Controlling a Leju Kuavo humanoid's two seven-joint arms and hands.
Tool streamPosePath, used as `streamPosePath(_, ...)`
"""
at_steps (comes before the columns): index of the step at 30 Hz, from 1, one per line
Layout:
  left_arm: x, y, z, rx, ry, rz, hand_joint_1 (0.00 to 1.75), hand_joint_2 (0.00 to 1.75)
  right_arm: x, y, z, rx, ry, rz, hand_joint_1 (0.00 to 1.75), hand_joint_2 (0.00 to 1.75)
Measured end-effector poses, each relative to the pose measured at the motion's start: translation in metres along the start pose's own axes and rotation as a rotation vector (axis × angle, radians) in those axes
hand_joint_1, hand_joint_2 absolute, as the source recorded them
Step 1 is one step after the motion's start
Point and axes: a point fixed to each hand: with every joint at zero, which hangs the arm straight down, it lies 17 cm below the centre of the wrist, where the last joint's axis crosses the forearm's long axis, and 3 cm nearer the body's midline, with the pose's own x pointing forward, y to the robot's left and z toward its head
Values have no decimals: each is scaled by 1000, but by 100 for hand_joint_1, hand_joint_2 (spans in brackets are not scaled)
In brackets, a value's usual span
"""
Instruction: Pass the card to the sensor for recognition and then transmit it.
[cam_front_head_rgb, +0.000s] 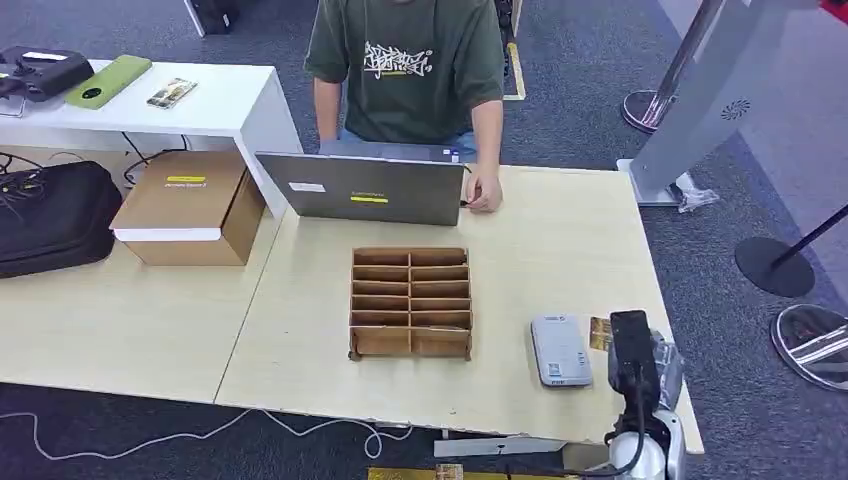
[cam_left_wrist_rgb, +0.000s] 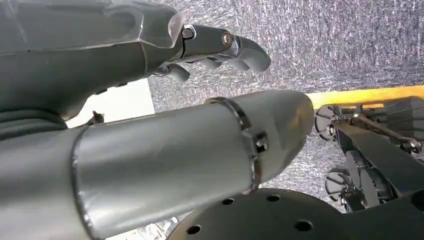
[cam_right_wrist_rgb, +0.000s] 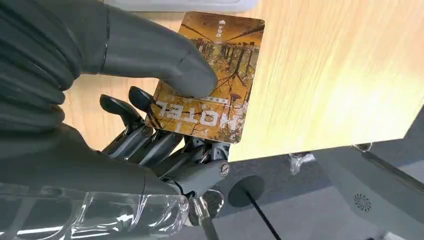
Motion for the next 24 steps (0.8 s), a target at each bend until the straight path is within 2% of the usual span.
streamPosePath(18, -1, 0, 0, -1, 2, -12, 0, 0, -4, 23, -4, 53, 27, -6, 175, 175)
streamPosePath(24, -2, 1, 0, 0, 9, -42, 0, 0, -6, 45, -17, 95, 72, -7, 175, 175)
